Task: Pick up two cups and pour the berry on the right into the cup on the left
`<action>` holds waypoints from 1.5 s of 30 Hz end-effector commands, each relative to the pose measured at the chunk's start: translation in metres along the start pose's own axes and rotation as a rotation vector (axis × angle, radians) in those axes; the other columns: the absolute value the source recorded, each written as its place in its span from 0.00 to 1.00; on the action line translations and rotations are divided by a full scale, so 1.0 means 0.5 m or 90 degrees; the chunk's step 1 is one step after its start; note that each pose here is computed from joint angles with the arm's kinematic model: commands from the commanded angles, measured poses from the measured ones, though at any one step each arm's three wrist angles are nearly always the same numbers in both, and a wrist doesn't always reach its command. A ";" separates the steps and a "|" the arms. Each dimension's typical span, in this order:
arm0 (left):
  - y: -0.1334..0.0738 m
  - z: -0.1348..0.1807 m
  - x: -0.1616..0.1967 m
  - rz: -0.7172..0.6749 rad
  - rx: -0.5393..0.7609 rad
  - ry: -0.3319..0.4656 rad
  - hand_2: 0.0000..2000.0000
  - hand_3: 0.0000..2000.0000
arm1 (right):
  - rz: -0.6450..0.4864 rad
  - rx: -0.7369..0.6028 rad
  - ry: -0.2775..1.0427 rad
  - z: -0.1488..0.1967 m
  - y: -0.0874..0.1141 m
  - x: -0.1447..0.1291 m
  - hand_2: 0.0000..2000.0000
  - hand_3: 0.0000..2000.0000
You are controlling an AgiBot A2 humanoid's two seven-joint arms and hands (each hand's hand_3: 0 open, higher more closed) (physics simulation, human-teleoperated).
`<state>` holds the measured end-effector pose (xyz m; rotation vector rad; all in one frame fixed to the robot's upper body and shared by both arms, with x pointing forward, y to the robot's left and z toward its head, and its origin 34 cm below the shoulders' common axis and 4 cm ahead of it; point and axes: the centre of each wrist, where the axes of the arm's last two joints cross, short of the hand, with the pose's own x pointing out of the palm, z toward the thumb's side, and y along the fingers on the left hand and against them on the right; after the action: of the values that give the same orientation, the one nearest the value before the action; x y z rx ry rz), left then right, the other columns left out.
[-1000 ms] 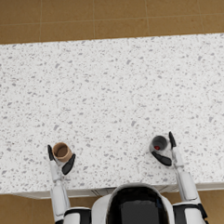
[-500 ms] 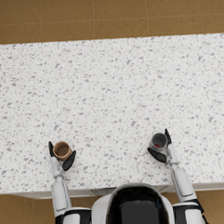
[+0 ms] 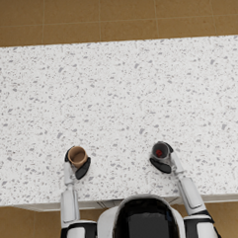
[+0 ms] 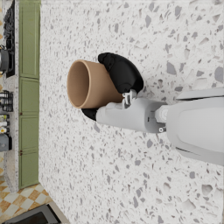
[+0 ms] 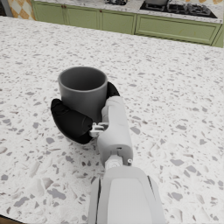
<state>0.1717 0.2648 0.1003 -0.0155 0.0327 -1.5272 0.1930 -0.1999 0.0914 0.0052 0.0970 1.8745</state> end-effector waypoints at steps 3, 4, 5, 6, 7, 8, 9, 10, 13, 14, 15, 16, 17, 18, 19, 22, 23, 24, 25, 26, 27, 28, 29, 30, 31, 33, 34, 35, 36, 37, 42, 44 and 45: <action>0.022 0.059 0.087 -0.101 0.077 -0.022 1.00 0.64 | 0.013 -0.141 -0.011 0.109 -0.024 0.019 1.00 0.64; 0.025 0.065 0.105 -0.120 0.086 -0.030 1.00 0.64 | 0.016 -0.159 -0.015 0.122 -0.030 0.023 1.00 0.64; 0.028 0.070 0.116 -0.129 0.092 -0.035 1.00 0.64 | 0.021 -0.165 -0.018 0.127 -0.035 0.027 1.00 0.64; 0.032 0.072 0.126 -0.137 0.096 -0.040 1.00 0.64 | 0.019 -0.178 -0.001 0.137 -0.040 0.029 1.00 0.64; 0.035 0.078 0.132 -0.141 0.106 -0.025 1.00 0.64 | 0.014 -0.194 0.016 0.149 -0.046 0.029 1.00 0.64; 0.043 0.079 0.141 -0.145 0.112 -0.010 1.00 0.64 | 0.004 -0.223 0.029 0.171 -0.053 0.030 1.00 0.64; 0.051 0.083 0.149 -0.148 0.120 0.004 1.00 0.64 | -0.002 -0.238 0.045 0.183 -0.059 0.030 1.00 0.64; 0.054 0.087 0.159 -0.155 0.128 0.019 1.00 0.64 | -0.007 -0.253 0.060 0.196 -0.064 0.032 1.00 0.64; 0.054 0.088 0.190 -0.180 0.139 0.067 1.00 0.64 | -0.016 -0.290 0.112 0.228 -0.081 0.040 1.00 0.64; 0.056 0.087 0.192 -0.179 0.141 0.085 1.00 0.64 | -0.024 -0.306 0.128 0.242 -0.085 0.040 1.00 0.64; 0.059 0.085 0.192 -0.176 0.141 0.104 1.00 0.64 | -0.029 -0.320 0.145 0.255 -0.090 0.042 1.00 0.64; 0.060 0.086 0.196 -0.177 0.146 0.122 1.00 0.64 | -0.035 -0.336 0.161 0.269 -0.093 0.044 1.00 0.64; 0.060 0.090 0.202 -0.180 0.154 0.139 1.00 0.64 | -0.041 -0.344 0.177 0.277 -0.098 0.046 1.00 0.64; 0.062 0.093 0.208 -0.182 0.162 0.156 1.00 0.64 | -0.043 -0.350 0.194 0.283 -0.102 0.051 1.00 0.64; 0.062 0.095 0.216 -0.188 0.168 0.173 1.00 0.64 | -0.045 -0.356 0.211 0.290 -0.106 0.056 1.00 0.64; 0.067 0.106 0.234 -0.195 0.191 0.207 1.00 0.64 | -0.048 -0.379 0.260 0.310 -0.114 0.075 1.00 0.64; 0.069 0.108 0.238 -0.196 0.195 0.212 1.00 0.64 | -0.050 -0.380 0.278 0.312 -0.116 0.079 1.00 0.64; 0.069 0.110 0.240 -0.197 0.199 0.215 1.00 0.64 | -0.053 -0.382 0.297 0.314 -0.117 0.083 1.00 0.64; 0.071 0.110 0.242 -0.197 0.199 0.218 1.00 0.64 | -0.055 -0.383 0.315 0.316 -0.118 0.086 1.00 0.64; 0.069 0.112 0.244 -0.199 0.203 0.219 1.00 0.64 | -0.059 -0.387 0.333 0.320 -0.120 0.090 1.00 0.64; 0.071 0.110 0.244 -0.199 0.200 0.221 1.00 0.64 | -0.065 -0.396 0.350 0.328 -0.119 0.093 1.00 0.64; 0.073 0.112 0.244 -0.197 0.202 0.221 1.00 0.64 | -0.072 -0.398 0.367 0.332 -0.122 0.094 1.00 0.64; 0.077 0.110 0.245 -0.195 0.199 0.221 1.00 0.64 | -0.080 -0.402 0.384 0.338 -0.124 0.095 1.00 0.64; 0.070 0.102 0.241 -0.198 0.189 0.226 1.00 0.64 | -0.089 -0.402 0.401 0.342 -0.128 0.093 1.00 0.64; 0.081 0.109 0.247 -0.196 0.197 0.221 1.00 0.64 | -0.097 -0.402 0.418 0.346 -0.133 0.094 1.00 0.64; 0.087 0.109 0.247 -0.192 0.196 0.219 1.00 0.64 | -0.112 -0.397 0.453 0.352 -0.144 0.092 1.00 0.64; 0.091 0.109 0.248 -0.190 0.195 0.218 1.00 0.64 | -0.115 -0.398 0.472 0.354 -0.145 0.095 1.00 0.64; 0.095 0.109 0.248 -0.188 0.195 0.217 1.00 0.64 | -0.120 -0.395 0.491 0.354 -0.146 0.097 1.00 0.64; 0.099 0.109 0.250 -0.188 0.194 0.216 1.00 0.64 | -0.125 -0.395 0.510 0.355 -0.147 0.098 1.00 0.64; 0.101 0.111 0.254 -0.190 0.197 0.214 1.00 0.64 | -0.131 -0.400 0.528 0.362 -0.146 0.102 1.00 0.64; 0.102 0.099 0.254 -0.188 0.182 0.214 1.00 0.64 | -0.162 -0.382 0.624 0.355 -0.144 0.103 1.00 0.64; 0.106 0.098 0.255 -0.187 0.180 0.213 1.00 0.64 | -0.170 -0.414 0.678 0.376 -0.138 0.115 1.00 0.64; 0.114 0.104 0.257 -0.183 0.185 0.210 1.00 0.64 | -0.175 -0.420 0.698 0.378 -0.134 0.120 1.00 0.64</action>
<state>0.2328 0.1390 0.1456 0.4754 0.0857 -1.8012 0.2528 -0.1149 0.2644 -1.4095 0.2707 1.3543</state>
